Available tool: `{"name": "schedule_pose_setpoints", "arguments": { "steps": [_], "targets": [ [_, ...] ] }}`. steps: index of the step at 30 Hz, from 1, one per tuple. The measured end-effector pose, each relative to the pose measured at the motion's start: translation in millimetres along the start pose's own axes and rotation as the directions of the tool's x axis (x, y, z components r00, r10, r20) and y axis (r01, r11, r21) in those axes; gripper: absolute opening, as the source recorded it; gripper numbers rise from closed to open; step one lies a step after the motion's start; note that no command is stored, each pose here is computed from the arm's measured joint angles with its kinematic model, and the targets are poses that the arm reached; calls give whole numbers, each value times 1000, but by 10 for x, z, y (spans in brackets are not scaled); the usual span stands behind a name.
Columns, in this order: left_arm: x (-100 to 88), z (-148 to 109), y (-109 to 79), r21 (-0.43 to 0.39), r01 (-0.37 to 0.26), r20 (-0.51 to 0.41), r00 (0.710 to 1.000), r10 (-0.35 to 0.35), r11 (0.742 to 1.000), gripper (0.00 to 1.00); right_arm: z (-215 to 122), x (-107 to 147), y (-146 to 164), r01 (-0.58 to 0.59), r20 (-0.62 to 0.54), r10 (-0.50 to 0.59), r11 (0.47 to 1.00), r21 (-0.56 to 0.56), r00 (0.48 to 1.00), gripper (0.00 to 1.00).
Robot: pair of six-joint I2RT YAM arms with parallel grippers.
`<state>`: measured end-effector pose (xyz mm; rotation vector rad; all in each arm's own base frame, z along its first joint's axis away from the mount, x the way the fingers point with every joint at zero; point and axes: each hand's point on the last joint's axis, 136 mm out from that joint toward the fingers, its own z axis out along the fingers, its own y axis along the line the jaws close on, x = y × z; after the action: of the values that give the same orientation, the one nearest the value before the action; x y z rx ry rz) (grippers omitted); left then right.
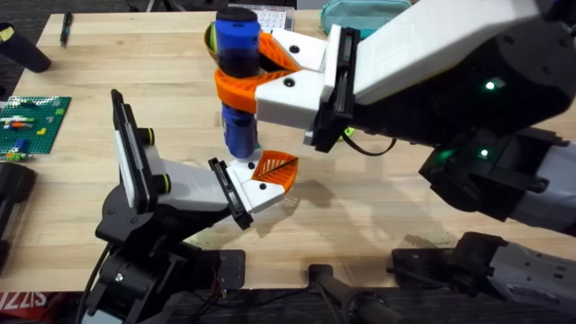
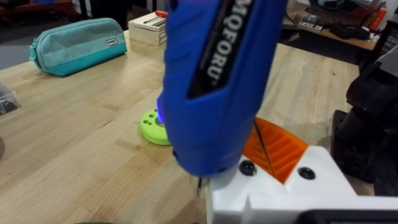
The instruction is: Pick up the gripper from the table and insert it into the empty holder that is missing its gripper. Then pick up a screw, insert it into the mounting hole, and use the screwdriver to tighten it. Finally, clean up the table by picking up the vegetable and placing it into the bucket.
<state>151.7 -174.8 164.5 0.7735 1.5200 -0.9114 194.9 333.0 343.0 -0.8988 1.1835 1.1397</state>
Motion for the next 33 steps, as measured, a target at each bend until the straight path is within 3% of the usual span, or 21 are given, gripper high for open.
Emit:
{"name": "schedule_pose_setpoints", "arguments": {
  "steps": [16, 23, 30, 33],
  "targets": [
    [-1, 0, -5, 3, 6, 0, 1000, -6, 1000, 21, 0, 16, -162, -2, 10, 1, 996, 86, 1000, 45],
    [0, 0, -6, 3, 6, 0, 1000, -6, 1000, 19, -7, -90, -179, 16, 52, -21, 995, 100, 998, 45],
    [0, 0, -6, 4, 7, 0, 1000, -7, 1000, 18, 26, 83, -162, -25, -44, 29, 997, 79, 999, 45],
    [-1, 0, -5, 3, 6, 0, 1000, -6, 1000, 19, 76, -12, -145, -22, -54, 25, 998, 58, 998, 45]
  ]
}}
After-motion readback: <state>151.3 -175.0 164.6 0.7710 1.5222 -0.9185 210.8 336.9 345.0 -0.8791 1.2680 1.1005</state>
